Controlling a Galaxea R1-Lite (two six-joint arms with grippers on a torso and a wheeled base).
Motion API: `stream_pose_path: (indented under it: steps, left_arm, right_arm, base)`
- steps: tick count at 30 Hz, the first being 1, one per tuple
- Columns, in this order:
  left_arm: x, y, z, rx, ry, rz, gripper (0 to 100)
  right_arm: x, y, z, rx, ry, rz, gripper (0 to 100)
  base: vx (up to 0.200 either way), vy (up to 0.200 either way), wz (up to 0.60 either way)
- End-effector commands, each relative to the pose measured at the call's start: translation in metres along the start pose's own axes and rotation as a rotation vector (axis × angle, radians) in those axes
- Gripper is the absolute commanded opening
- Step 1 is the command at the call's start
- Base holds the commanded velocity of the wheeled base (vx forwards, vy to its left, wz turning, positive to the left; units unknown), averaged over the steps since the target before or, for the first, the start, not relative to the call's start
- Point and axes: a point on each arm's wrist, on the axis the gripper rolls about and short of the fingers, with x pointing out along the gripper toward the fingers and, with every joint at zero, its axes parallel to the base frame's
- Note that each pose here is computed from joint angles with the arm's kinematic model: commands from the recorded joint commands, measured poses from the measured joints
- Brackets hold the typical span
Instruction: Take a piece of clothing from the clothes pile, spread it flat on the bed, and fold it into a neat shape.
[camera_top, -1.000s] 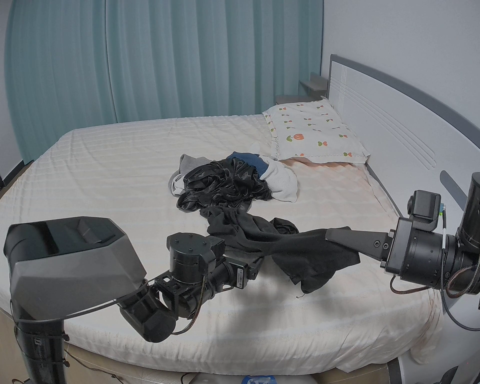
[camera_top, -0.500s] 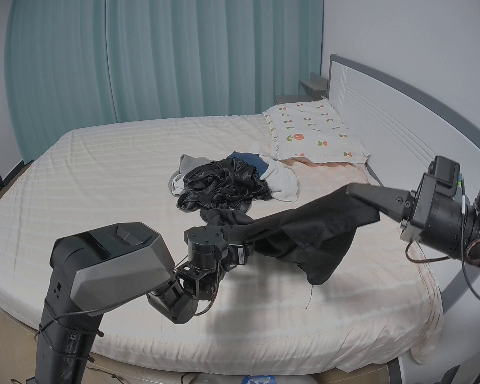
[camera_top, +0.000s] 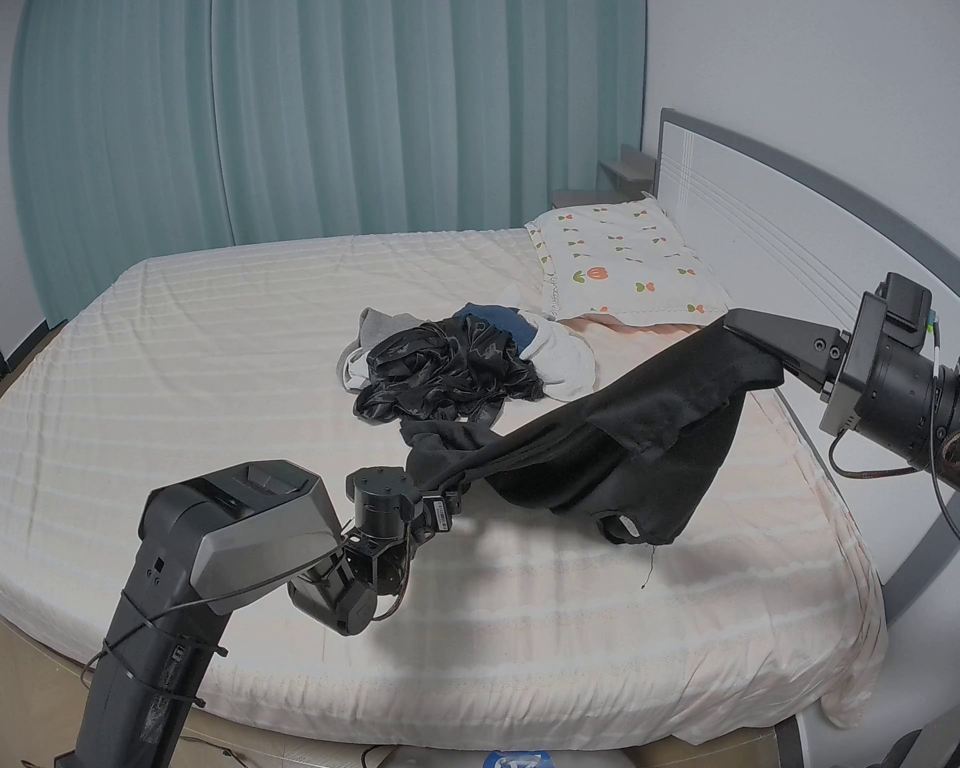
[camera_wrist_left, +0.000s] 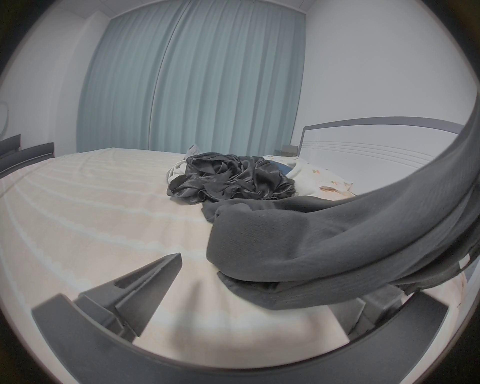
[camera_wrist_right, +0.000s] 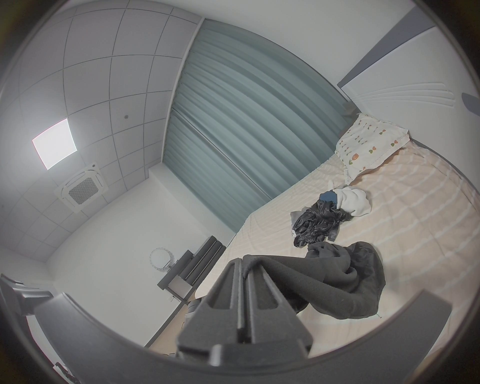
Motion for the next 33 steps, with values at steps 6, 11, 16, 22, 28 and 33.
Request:
stream_pose_path:
  steps: [6,11,16,22,28,33]
  left_arm:
    - [-0.008,0.011,0.013,-0.078,-0.006,0.024,0]
    - [-0.053,-0.001,0.050,-0.116,-0.004,-0.015,0]
    - [-0.104,-0.017,0.083,-0.140,-0.013,-0.086,0]
    - [-0.172,-0.025,0.138,-0.226,-0.114,-0.192,0]
    - [-0.219,-0.005,0.185,-0.293,-0.253,-0.214,0]
    - [-0.217,0.013,0.164,-0.343,-0.176,-0.156,0]
  right_arm:
    - [0.025,-0.034,-0.008,0.035,0.059,-0.099,0]
    - [0.042,-0.053,-0.019,0.049,0.101,-0.144,0]
    - [0.060,-0.063,-0.029,0.051,0.116,-0.145,0]
    - [0.071,-0.040,-0.010,0.011,-0.025,-0.115,0]
    - [0.053,-0.011,0.011,-0.017,-0.129,-0.029,0]
    - [0.042,-0.023,-0.005,0.006,-0.074,-0.073,0]
  base:
    - [0.000,0.000,0.00]
    - [0.000,0.000,0.00]
    - [0.000,0.000,0.00]
    - [0.000,0.000,0.00]
    - [0.000,0.000,0.00]
    - [0.000,0.000,0.00]
